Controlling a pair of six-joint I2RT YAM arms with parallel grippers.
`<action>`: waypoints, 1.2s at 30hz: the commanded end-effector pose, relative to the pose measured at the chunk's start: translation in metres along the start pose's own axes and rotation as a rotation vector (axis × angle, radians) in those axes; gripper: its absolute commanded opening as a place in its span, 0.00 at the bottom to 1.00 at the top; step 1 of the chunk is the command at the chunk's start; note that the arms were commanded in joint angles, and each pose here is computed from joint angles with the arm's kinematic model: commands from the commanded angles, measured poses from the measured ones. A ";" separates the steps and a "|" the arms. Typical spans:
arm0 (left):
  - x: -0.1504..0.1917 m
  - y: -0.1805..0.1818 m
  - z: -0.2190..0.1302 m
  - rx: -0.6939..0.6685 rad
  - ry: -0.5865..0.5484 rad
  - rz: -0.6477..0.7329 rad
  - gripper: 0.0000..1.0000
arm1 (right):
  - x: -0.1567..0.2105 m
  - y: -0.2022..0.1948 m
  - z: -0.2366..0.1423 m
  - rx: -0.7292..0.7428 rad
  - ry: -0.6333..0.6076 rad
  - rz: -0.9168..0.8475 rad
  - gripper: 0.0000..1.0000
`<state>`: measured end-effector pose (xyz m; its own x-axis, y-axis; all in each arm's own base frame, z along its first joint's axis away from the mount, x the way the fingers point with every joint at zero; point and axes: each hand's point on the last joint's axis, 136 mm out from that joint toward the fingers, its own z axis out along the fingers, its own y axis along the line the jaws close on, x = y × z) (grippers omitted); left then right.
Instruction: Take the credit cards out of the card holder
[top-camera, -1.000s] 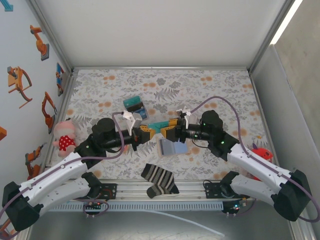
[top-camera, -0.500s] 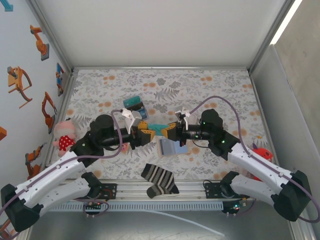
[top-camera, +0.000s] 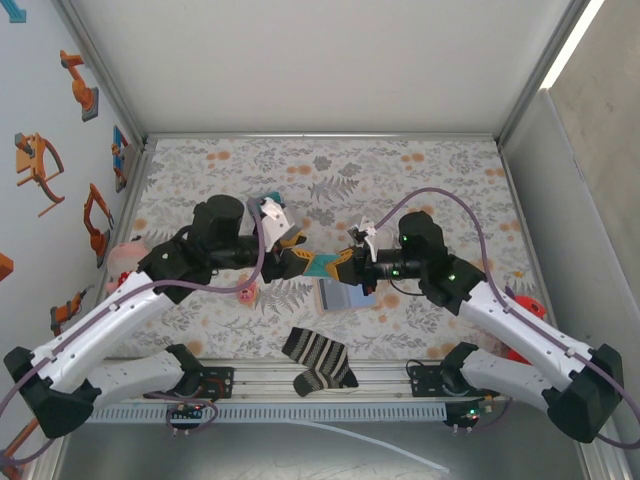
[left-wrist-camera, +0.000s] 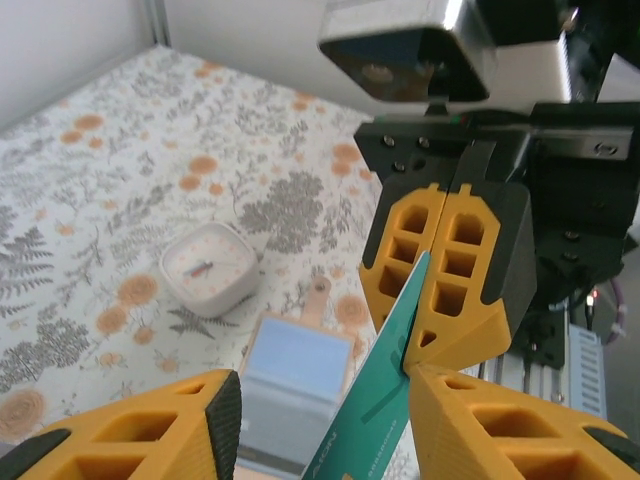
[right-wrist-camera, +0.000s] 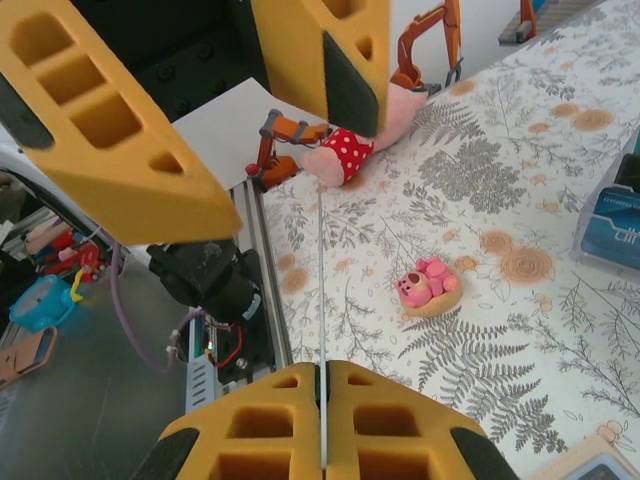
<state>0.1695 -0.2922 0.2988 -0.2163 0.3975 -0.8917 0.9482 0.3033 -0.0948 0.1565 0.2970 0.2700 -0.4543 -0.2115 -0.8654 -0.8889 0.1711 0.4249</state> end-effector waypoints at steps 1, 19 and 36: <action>0.009 -0.010 0.001 0.066 0.068 0.047 0.48 | -0.006 0.008 -0.001 -0.028 0.007 -0.028 0.00; 0.028 -0.007 0.028 0.133 0.170 0.039 0.06 | -0.005 0.004 0.003 -0.023 0.016 -0.020 0.01; 0.040 0.122 0.005 -0.318 0.111 0.083 0.00 | -0.011 -0.050 -0.021 0.361 -0.041 0.045 0.63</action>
<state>0.2519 -0.2525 0.2452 -0.2387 0.5151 -0.8232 0.8746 0.4824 0.0483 0.1940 0.2735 0.2568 -0.4688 -0.1841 -0.8639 -0.8210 0.4517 0.3493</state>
